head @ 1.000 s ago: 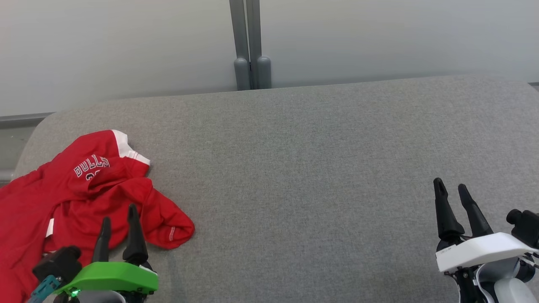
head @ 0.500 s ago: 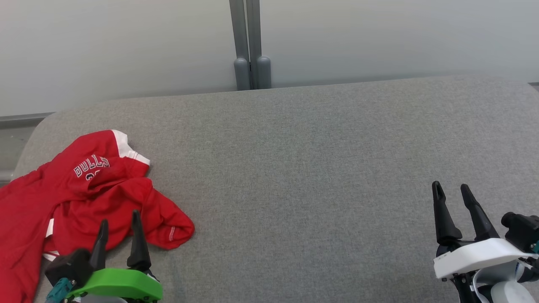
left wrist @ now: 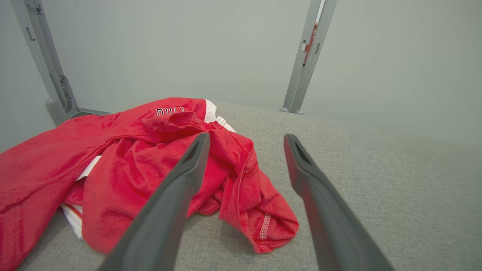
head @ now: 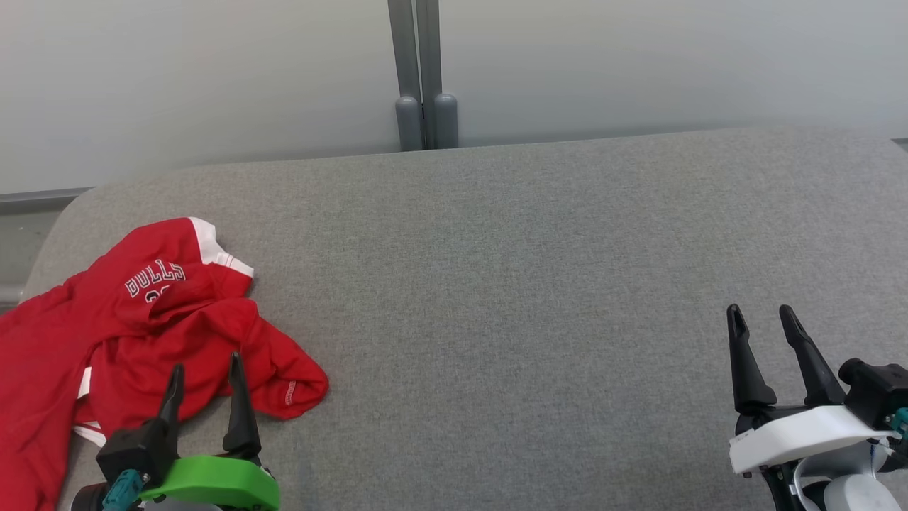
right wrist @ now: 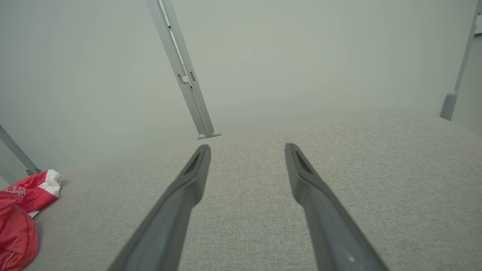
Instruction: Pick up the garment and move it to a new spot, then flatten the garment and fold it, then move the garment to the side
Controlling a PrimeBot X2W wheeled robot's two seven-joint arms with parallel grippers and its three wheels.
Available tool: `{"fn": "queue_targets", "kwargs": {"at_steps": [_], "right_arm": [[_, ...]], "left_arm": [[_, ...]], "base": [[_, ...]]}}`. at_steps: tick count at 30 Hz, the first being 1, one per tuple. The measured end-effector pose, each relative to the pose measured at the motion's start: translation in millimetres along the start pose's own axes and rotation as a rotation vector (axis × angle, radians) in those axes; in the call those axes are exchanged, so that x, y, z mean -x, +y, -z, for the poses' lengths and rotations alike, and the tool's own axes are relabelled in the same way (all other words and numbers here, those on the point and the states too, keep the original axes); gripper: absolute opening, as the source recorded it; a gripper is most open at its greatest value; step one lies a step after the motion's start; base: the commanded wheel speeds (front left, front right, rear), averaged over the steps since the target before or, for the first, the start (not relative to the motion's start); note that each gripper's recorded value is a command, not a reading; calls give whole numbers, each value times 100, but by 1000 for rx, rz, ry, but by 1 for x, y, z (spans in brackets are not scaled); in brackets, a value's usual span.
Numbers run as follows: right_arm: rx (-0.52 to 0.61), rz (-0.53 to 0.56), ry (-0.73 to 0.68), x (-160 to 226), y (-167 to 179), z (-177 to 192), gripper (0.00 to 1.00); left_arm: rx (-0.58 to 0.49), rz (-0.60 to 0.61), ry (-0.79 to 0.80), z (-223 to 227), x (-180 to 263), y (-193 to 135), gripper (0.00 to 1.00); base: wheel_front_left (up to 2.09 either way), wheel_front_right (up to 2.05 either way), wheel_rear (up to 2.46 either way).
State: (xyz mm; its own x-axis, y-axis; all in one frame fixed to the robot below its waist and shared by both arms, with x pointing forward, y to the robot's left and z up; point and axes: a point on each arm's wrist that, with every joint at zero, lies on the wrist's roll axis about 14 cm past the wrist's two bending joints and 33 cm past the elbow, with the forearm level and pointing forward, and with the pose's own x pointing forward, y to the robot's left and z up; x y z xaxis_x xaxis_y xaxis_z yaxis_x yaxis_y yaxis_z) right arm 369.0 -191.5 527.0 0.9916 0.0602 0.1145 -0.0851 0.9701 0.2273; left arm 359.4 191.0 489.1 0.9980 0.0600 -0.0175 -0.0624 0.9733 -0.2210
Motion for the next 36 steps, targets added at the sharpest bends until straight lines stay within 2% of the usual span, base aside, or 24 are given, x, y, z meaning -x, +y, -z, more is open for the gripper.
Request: {"fn": "queue_targets", "kwargs": {"at_steps": [36], "right_arm": [[219,-15,0,14,-6,5,100]], "left_arm": [[-257,40,-53,-4,7,0,100]], "base": [[0,0,0]]}}
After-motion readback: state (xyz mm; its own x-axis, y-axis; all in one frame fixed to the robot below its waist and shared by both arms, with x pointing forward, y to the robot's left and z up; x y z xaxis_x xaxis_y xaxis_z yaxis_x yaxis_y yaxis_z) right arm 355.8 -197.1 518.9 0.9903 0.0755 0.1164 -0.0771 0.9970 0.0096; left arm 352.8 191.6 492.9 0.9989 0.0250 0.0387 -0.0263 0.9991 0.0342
